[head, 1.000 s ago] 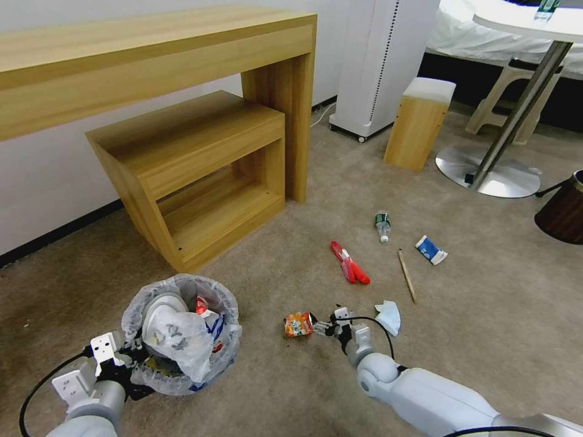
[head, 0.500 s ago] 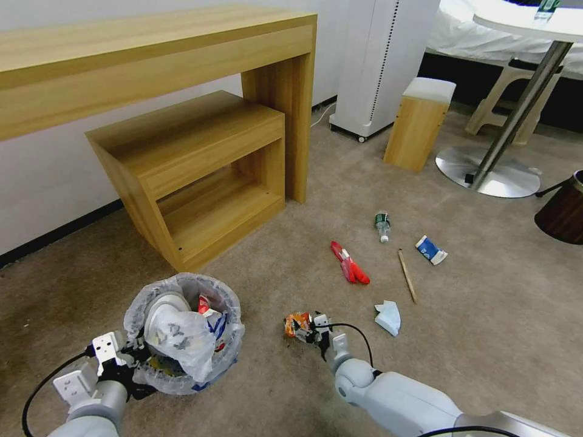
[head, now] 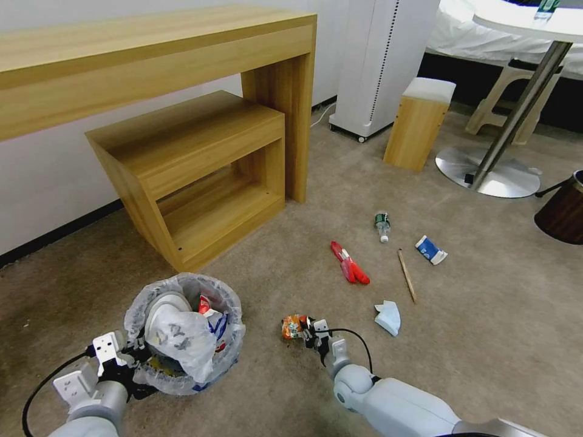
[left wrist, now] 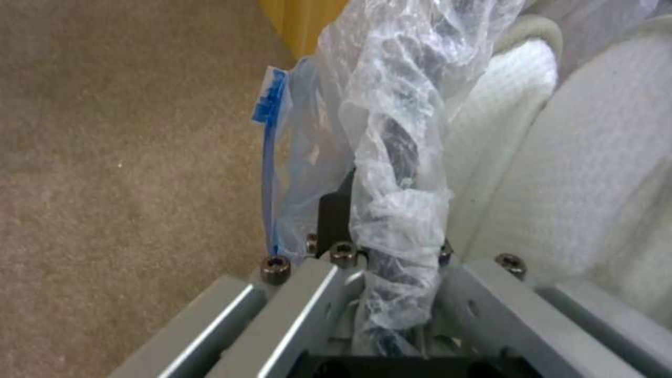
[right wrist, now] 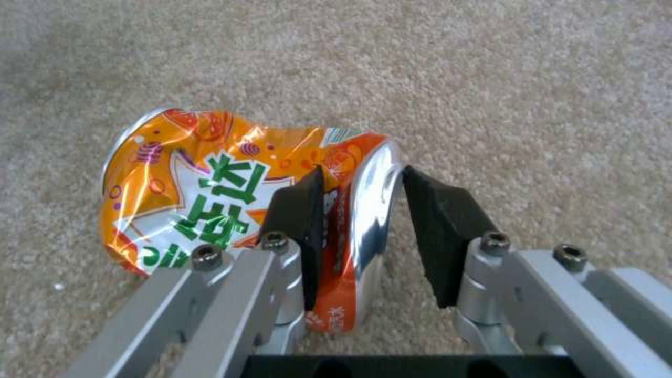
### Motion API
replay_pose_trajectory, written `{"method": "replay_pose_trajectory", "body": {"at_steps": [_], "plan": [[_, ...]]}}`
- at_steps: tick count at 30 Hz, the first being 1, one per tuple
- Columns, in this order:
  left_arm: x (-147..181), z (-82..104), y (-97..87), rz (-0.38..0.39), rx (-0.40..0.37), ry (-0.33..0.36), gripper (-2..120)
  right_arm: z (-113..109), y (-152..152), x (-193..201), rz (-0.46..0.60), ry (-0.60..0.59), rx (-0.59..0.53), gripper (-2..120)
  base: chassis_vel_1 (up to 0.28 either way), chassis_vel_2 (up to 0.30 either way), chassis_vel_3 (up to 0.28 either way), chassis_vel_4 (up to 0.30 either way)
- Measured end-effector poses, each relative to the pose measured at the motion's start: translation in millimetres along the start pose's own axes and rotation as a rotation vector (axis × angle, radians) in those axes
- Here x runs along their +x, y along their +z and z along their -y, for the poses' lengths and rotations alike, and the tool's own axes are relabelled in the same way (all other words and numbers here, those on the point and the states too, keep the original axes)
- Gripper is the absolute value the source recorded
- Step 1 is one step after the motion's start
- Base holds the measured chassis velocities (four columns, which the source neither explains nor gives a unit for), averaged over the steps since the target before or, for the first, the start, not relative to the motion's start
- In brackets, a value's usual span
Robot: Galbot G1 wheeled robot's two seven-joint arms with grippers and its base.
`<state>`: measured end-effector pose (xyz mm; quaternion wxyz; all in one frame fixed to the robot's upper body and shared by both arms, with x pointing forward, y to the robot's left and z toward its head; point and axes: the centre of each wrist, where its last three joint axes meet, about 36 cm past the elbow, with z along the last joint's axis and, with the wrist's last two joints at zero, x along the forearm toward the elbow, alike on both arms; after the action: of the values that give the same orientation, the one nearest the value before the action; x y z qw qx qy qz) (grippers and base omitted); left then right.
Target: Pick up the trash bin and place the garbage on the floor into it.
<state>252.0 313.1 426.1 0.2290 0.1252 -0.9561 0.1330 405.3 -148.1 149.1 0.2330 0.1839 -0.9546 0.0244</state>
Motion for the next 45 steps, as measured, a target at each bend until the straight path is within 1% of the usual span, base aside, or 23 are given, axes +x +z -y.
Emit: {"method": "replay_pose_trajectory", "body": {"at_steps": [6, 9, 11, 13, 15, 18, 19, 21, 23, 25, 26, 27, 30, 31, 34, 35, 37, 38, 39, 40, 42, 43, 45], "plan": [[1, 4.0, 0.7, -0.002, 0.008, 0.011, 0, -1, 7, 2, -0.001, -0.001, 0.005, 28, 0.0, 0.0, 0.0, 0.0], [2, 3.9, 1.1, -0.003, 0.008, 0.011, 0, -1, 9, 2, 0.005, -0.005, 0.018, 18, 0.0, 0.0, 0.0, 0.0], [2, 3.8, 1.1, -0.003, 0.008, 0.01, 0, -1, 9, 2, 0.006, -0.005, 0.019, 17, 0.0, 0.0, 0.0, 0.0], [3, 2.7, 0.1, 0.0, 0.005, 0.009, 0, 0, 10, 4, 0.01, -0.011, 0.023, 10, 0.0, 0.0, 0.0, 0.0], [3, 2.3, -0.4, 0.001, 0.005, 0.008, 0, 2, 10, 5, 0.013, -0.013, 0.025, 10, 0.0, 0.0, 0.0, 0.0], [2, 1.1, -2.2, 0.006, 0.002, 0.007, 0, 19, 6, 14, 0.045, -0.021, 0.049, 10, 0.0, 0.0, 0.0, 0.0], [2, 1.1, -2.2, 0.006, 0.002, 0.007, 0, 19, 6, 14, 0.045, -0.021, 0.049, 10, 0.0, 0.0, 0.0, 0.0], [0, -0.2, -1.8, 0.004, 0.0, 0.004, 0, 39, -7, 23, 0.101, -0.03, 0.083, 10, 0.0, 0.0, 0.0, 0.0], [0, -0.6, -1.9, 0.004, -0.001, 0.004, 0, 46, -15, 26, 0.121, -0.033, 0.091, 10, 0.0, 0.0, 0.0, 0.0], [-1, -1.3, -2.2, 0.006, -0.002, 0.002, 0, 57, -46, 31, 0.192, -0.049, 0.099, 10, 0.0, 0.0, 0.0, 0.0], [-2, -1.6, -2.1, 0.005, -0.001, 0.001, 0, 61, -70, 32, 0.244, -0.07, 0.102, 10, 0.0, 0.0, 0.0, 0.0], [-2, -1.6, -2.1, 0.005, -0.001, 0.001, 0, 61, -70, 32, 0.244, -0.07, 0.102, 10, 0.0, 0.0, 0.0, 0.0], [-2, -1.8, -1.7, 0.004, -0.002, -0.001, 0, 66, -138, 38, 0.396, -0.159, 0.101, 10, 0.0, 0.0, 0.0, 0.0], [-2, -1.8, -1.7, 0.004, -0.002, -0.001, 0, 66, -138, 38, 0.396, -0.159, 0.101, 10, 0.0, 0.0, 0.0, 0.0], [-1, -1.3, -5.2, 0.004, -0.012, 0.005, 0, 61, -199, 52, 0.529, -0.304, 0.085, 10, 0.0, 0.0, 0.0, 0.0], [-1, -1.3, -5.2, 0.004, -0.012, 0.005, 0, 61, -199, 52, 0.529, -0.304, 0.085, 10, 0.0, 0.0, 0.0, 0.0], [1, -0.7, -6.9, 0.006, -0.017, 0.007, 0, 49, -236, 62, 0.611, -0.429, 0.077, 10, 0.0, 0.0, 0.0, 0.0], [1, -0.6, -7.2, 0.005, -0.017, 0.007, 0, 43, -247, 66, 0.633, -0.471, 0.074, 10, 0.0, 0.0, 0.0, 0.0], [1, -0.6, -7.2, 0.005, -0.017, 0.007, 0, 43, -247, 66, 0.633, -0.471, 0.074, 10, 0.0, 0.0, 0.0, 0.0], [3, 0.0, -8.1, 0.007, -0.018, 0.009, 0, 32, -265, 71, 0.664, -0.533, 0.067, 10, 0.0, 0.0, 0.0, 0.0], [5, 1.5, -9.9, 0.011, -0.02, 0.013, 0, 14, -287, 74, 0.689, -0.607, 0.078, 10, 0.0, 0.0, 0.0, 0.0], [5, 1.5, -9.9, 0.011, -0.02, 0.013, 0, 14, -287, 74, 0.689, -0.607, 0.078, 10, 0.0, 0.0, 0.0, 0.0], [7, 2.6, -11.8, 0.016, -0.02, 0.016, 0, 2, -296, 72, 0.681, -0.654, 0.104, 10, 0.0, 0.0, 0.0, 0.0]]}}
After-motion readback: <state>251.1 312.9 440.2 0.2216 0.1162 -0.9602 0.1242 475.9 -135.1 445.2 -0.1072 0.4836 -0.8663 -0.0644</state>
